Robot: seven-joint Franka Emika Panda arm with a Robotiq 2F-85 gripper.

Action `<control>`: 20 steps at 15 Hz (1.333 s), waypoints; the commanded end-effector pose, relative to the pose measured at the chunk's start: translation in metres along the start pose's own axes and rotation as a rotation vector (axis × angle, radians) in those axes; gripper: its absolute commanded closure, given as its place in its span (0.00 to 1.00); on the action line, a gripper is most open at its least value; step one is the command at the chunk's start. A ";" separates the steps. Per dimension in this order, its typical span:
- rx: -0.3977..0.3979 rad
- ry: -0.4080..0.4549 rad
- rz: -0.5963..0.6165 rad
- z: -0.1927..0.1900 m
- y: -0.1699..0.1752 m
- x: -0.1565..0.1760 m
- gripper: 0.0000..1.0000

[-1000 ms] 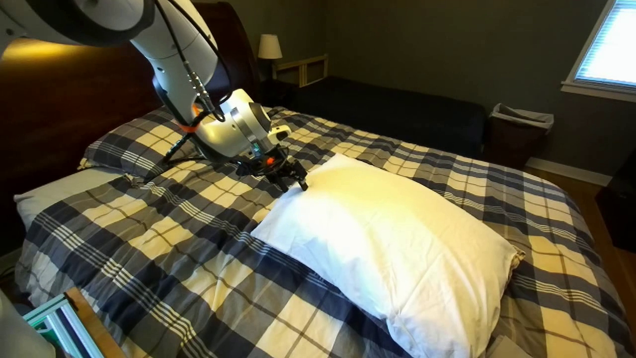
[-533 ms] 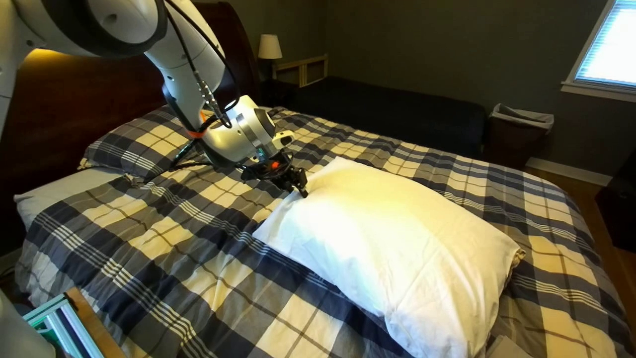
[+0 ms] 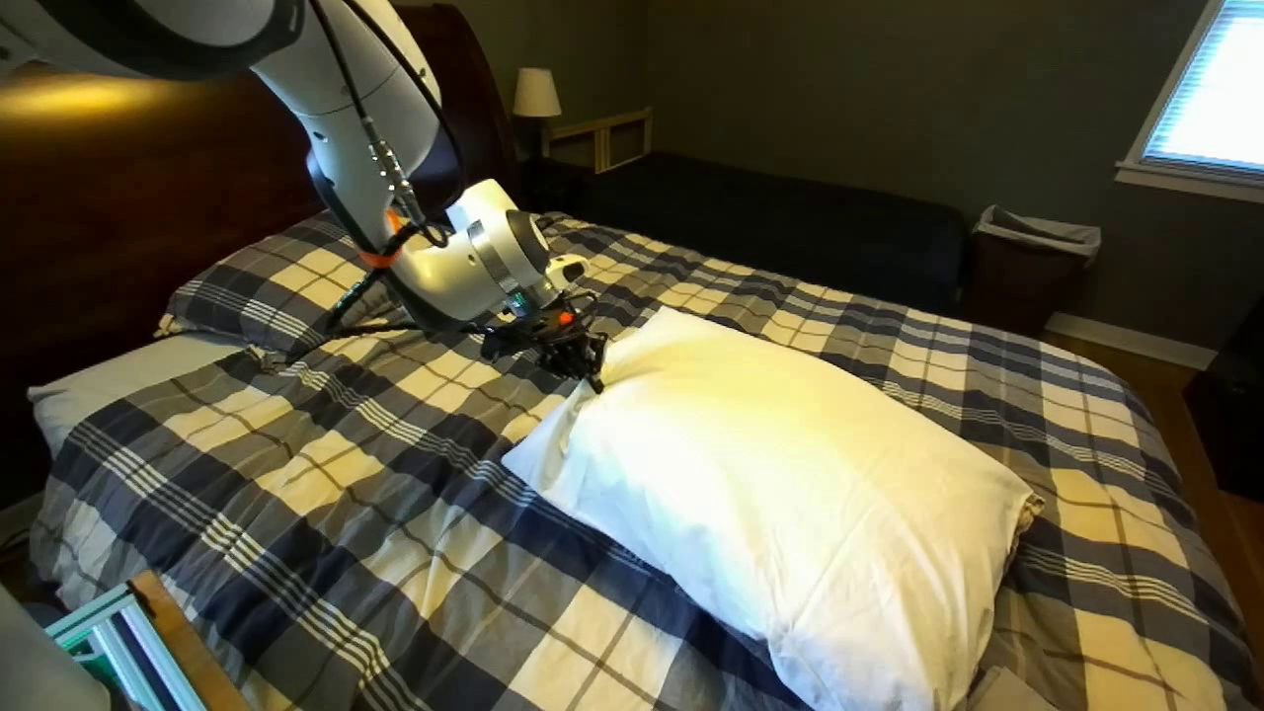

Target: Move the white pillow forward, then put the checked pillow on the white pillow

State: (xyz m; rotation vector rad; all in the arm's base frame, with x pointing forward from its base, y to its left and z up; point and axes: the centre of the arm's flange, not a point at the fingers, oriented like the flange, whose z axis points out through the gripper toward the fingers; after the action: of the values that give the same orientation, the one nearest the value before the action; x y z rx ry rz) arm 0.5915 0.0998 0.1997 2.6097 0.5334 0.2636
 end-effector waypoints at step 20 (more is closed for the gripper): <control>0.264 -0.570 -0.499 -0.088 0.065 -0.221 0.98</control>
State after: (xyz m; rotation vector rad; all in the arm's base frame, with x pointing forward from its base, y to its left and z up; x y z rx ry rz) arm 0.4217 -0.0223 0.2750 2.4730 0.9282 -0.6032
